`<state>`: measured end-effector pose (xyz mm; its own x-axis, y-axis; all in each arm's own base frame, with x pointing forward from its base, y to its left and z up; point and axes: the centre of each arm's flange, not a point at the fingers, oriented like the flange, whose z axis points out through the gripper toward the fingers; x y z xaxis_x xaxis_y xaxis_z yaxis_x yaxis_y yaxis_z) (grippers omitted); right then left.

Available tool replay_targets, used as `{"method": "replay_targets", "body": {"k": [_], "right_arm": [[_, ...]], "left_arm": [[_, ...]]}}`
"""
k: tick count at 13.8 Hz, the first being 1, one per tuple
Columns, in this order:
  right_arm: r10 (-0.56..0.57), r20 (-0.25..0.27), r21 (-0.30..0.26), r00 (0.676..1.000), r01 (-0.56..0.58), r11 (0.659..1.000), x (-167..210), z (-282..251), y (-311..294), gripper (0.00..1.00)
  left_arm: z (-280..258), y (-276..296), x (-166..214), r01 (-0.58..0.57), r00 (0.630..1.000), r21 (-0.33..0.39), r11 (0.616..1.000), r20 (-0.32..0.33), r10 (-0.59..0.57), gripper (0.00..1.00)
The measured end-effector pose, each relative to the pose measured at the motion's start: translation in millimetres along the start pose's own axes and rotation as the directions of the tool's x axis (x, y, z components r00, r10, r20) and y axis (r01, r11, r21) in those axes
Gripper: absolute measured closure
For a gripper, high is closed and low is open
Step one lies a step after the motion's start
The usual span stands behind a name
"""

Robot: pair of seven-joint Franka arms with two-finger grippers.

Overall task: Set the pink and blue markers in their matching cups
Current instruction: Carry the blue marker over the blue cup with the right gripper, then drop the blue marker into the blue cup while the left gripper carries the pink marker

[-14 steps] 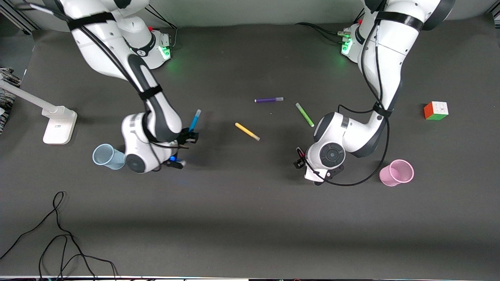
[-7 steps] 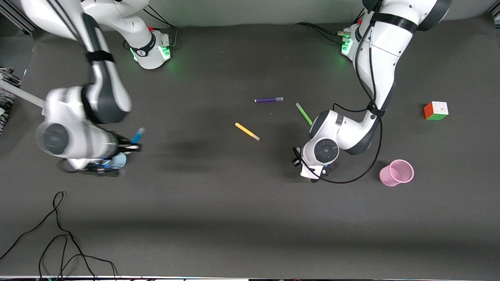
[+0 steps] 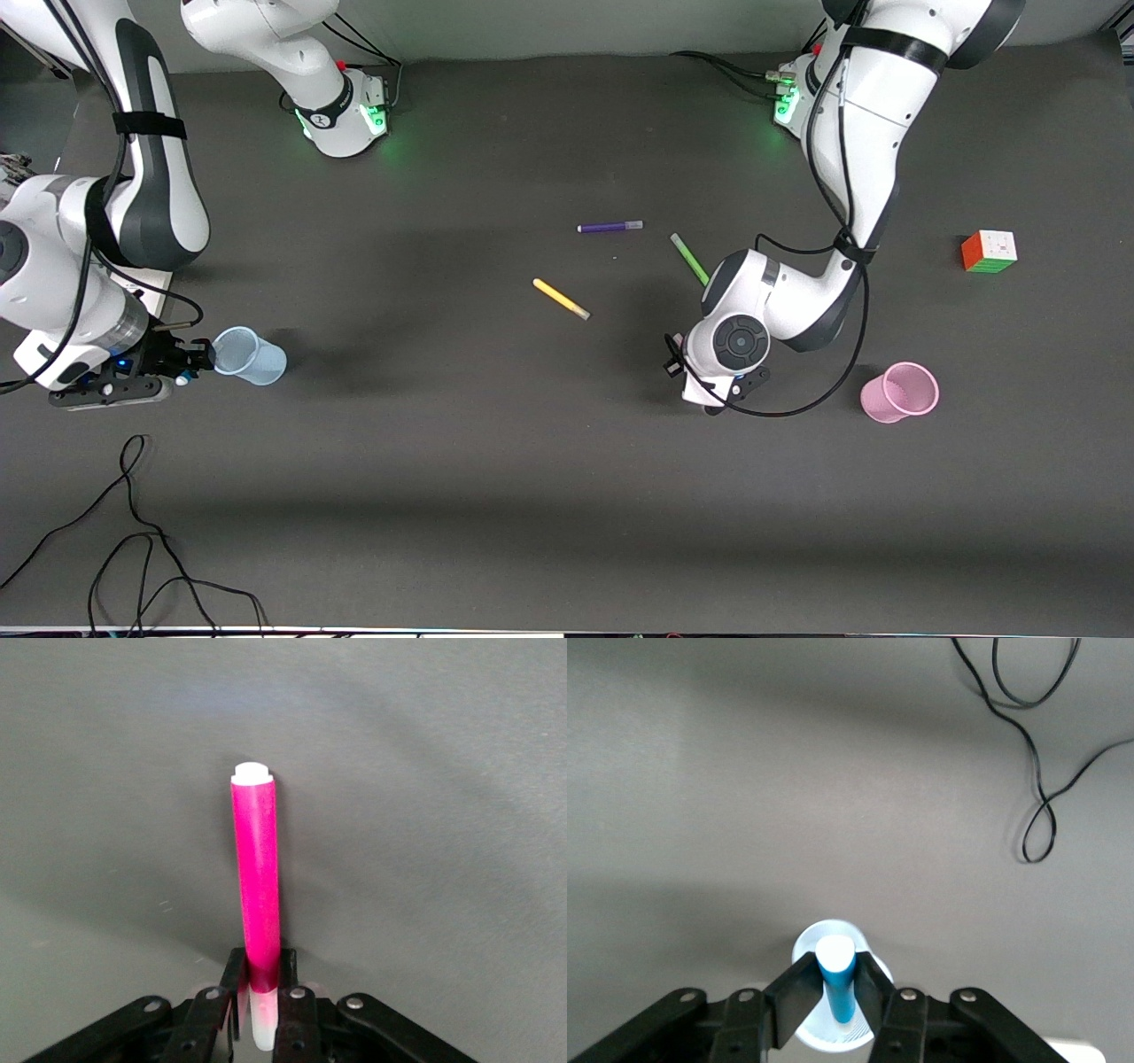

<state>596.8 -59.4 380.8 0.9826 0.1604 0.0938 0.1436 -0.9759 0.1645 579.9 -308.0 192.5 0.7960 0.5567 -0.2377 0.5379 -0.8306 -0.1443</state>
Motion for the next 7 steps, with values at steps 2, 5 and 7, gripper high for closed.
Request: {"method": "replay_targets", "body": {"k": [2,5,7], "right_arm": [[-0.011,-0.03,-0.006,0.999,0.011,1.0,-16.5,23.6,0.9,0.75],[-0.019,-0.08,-0.012,0.997,0.018,1.0,-38.1,53.0,-9.2,0.75],[-0.021,-0.088,-0.011,0.996,0.02,1.0,-50.0,66.3,-14.1,0.75]], "left_arm": [[-52.1,-14.2,6.4,0.017,0.999,0.058,0.998,0.031,-0.019,0.83],[-150.0,-64.2,26.1,-0.017,0.996,0.118,0.993,0.084,0.007,0.83],[-188.3,-120.9,65.5,-0.061,0.988,0.119,0.991,0.15,0.042,0.83]]}}
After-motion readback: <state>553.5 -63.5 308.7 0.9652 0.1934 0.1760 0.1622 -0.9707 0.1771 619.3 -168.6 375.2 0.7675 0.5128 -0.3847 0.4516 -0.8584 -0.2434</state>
